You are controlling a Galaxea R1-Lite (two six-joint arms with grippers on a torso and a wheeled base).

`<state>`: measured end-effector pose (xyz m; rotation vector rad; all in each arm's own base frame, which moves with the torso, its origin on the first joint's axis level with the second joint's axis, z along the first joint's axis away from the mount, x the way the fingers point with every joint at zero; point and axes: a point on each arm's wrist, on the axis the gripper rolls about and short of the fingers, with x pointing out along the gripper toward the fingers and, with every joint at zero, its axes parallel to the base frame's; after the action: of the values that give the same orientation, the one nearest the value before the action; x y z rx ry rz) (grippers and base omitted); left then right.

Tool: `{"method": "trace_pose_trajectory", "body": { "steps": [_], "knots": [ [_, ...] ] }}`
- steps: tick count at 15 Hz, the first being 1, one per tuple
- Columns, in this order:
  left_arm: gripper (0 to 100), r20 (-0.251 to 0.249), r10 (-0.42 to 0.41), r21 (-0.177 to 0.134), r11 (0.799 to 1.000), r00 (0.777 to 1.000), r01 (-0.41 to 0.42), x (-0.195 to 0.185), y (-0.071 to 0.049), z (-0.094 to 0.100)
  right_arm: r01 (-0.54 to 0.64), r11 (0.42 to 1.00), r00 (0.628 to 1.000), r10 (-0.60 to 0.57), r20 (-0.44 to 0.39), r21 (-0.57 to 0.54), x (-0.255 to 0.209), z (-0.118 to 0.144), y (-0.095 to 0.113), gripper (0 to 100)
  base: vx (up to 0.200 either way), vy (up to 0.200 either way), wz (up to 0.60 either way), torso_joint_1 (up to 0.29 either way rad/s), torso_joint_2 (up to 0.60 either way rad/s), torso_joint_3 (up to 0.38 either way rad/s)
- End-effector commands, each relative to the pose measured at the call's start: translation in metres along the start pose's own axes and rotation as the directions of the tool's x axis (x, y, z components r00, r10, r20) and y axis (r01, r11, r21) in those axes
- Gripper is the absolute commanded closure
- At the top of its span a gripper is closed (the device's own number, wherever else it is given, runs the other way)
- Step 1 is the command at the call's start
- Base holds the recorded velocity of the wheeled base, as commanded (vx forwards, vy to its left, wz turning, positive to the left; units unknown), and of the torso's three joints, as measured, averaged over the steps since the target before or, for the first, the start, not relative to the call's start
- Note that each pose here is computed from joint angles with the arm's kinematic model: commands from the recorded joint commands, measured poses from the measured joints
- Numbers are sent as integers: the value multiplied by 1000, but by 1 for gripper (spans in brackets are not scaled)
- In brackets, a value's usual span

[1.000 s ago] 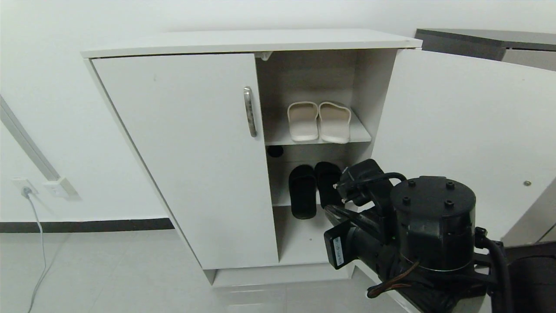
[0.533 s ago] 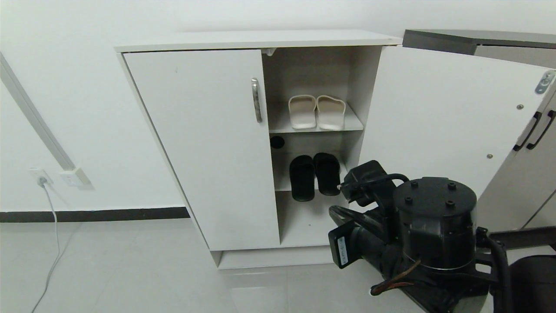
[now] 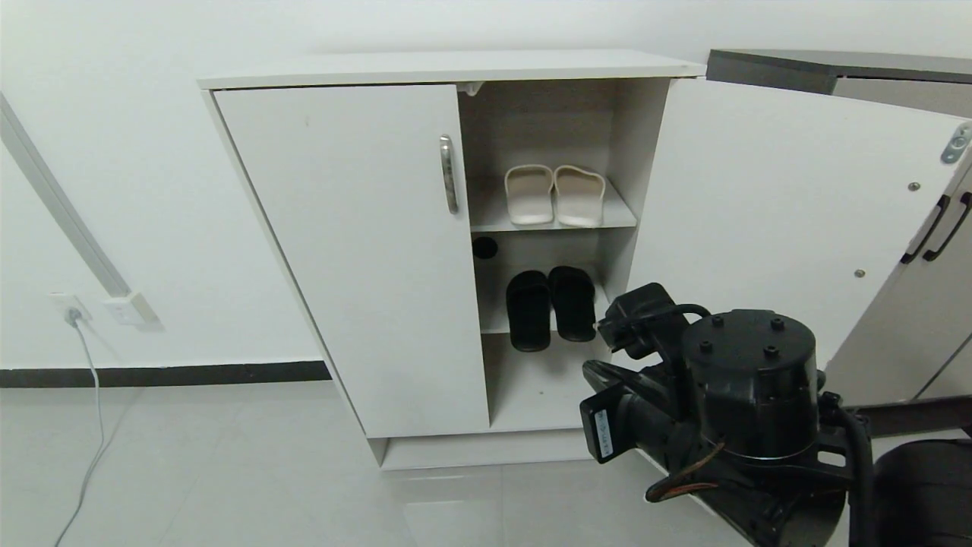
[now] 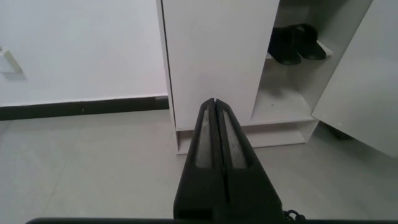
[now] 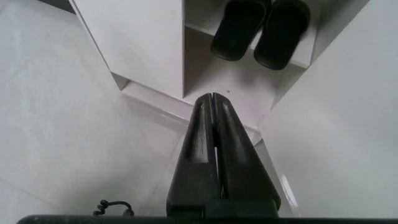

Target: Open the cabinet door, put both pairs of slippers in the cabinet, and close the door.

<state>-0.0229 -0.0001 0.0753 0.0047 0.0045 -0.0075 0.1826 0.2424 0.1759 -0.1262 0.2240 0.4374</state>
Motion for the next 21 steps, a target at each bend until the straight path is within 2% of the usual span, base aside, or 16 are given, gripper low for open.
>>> {"method": "trace_pose_trajectory", "body": {
  "steps": [1, 8, 14, 21],
  "knots": [
    [100, 0, 0, 0, 1000, 1000, 0, 0, 0, 0, 0, 1000, 1000, 0, -6, -3, 2, -2, 1, 100, 0, 0, 0, 0, 0, 0],
    [100, 0, 0, 0, 1000, 1000, 0, 0, 0, 0, 2, 1000, 1000, -2, -9, -6, 2, -2, 1, 100, 0, 0, 0, 0, -28, -32],
    [100, 0, -2, 0, 1000, 1000, 2, 0, 0, 0, 4, 1000, 1000, -4, -14, -10, 3, -4, 2, 100, 0, 0, 0, 23, -384, -359],
    [100, 0, -2, 0, 1000, 1000, 2, 0, 0, 0, 3, 1000, 1000, -3, -26, -15, 6, -8, 3, 100, 0, 0, 0, 117, -465, -350]
  ]
}}
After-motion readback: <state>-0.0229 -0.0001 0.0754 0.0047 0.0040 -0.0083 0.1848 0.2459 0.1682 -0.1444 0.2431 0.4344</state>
